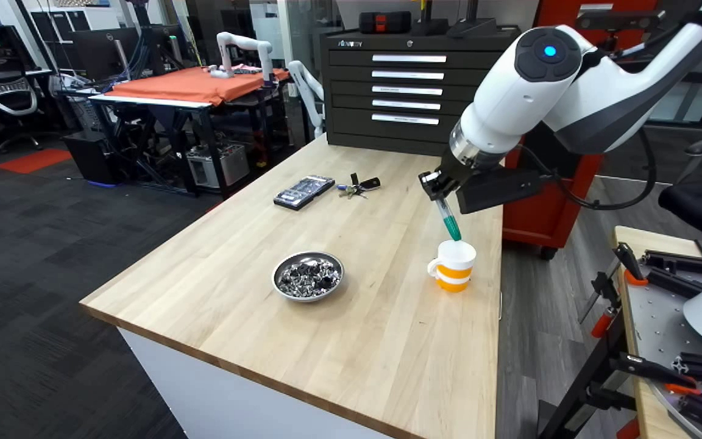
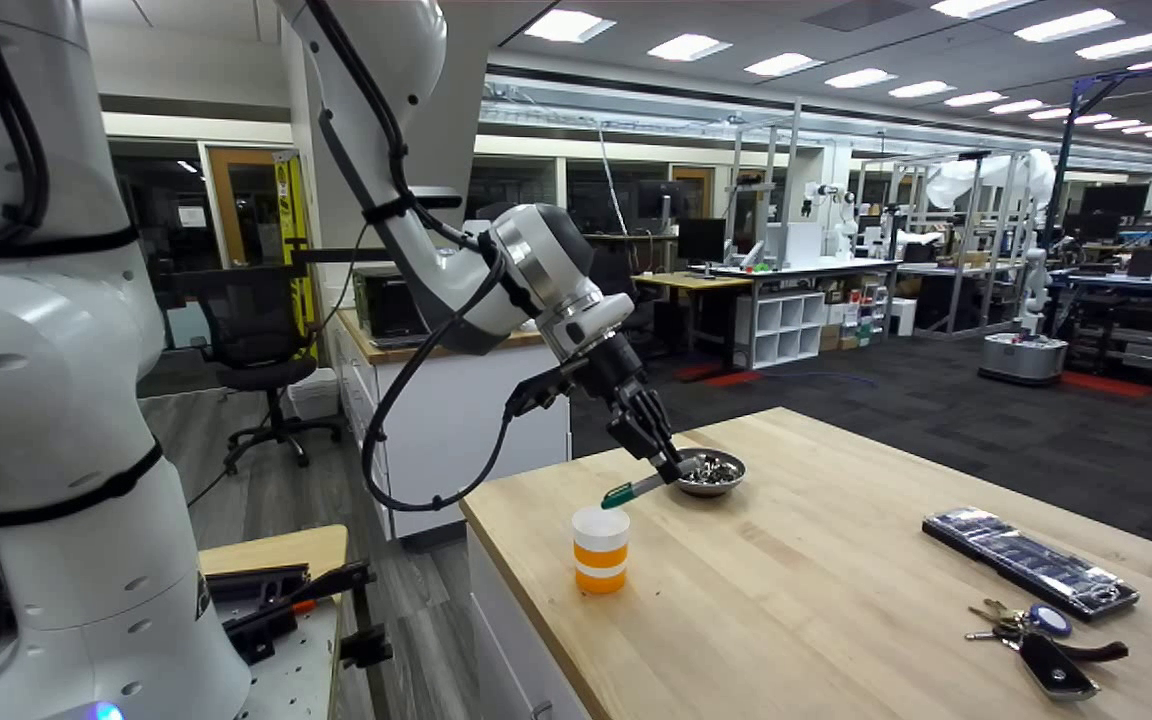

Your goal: Put the pen in the cup

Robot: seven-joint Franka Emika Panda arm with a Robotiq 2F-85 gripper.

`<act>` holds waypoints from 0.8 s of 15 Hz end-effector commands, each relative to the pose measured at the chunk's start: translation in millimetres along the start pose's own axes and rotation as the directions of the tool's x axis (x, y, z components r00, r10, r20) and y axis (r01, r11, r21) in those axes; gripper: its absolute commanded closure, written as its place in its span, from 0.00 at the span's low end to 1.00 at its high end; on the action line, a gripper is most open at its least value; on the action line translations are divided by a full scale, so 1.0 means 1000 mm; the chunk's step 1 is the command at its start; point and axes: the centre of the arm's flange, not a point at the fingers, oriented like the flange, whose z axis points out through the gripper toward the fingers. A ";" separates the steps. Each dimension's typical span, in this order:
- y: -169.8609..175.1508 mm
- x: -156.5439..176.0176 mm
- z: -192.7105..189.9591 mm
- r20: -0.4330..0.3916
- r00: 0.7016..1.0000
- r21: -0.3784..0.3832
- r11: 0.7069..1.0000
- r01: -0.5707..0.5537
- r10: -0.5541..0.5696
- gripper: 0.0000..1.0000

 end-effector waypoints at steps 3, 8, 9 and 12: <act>0.005 -0.016 0.008 -0.028 0.999 0.044 0.999 -0.015 0.016 0.94; 0.006 -0.025 0.016 -0.044 0.999 0.058 0.998 -0.004 0.007 0.94; 0.006 -0.028 0.019 -0.046 0.999 0.060 0.998 -0.001 0.004 0.94; 0.005 -0.034 0.026 -0.049 0.999 0.069 0.998 0.005 -0.002 0.94</act>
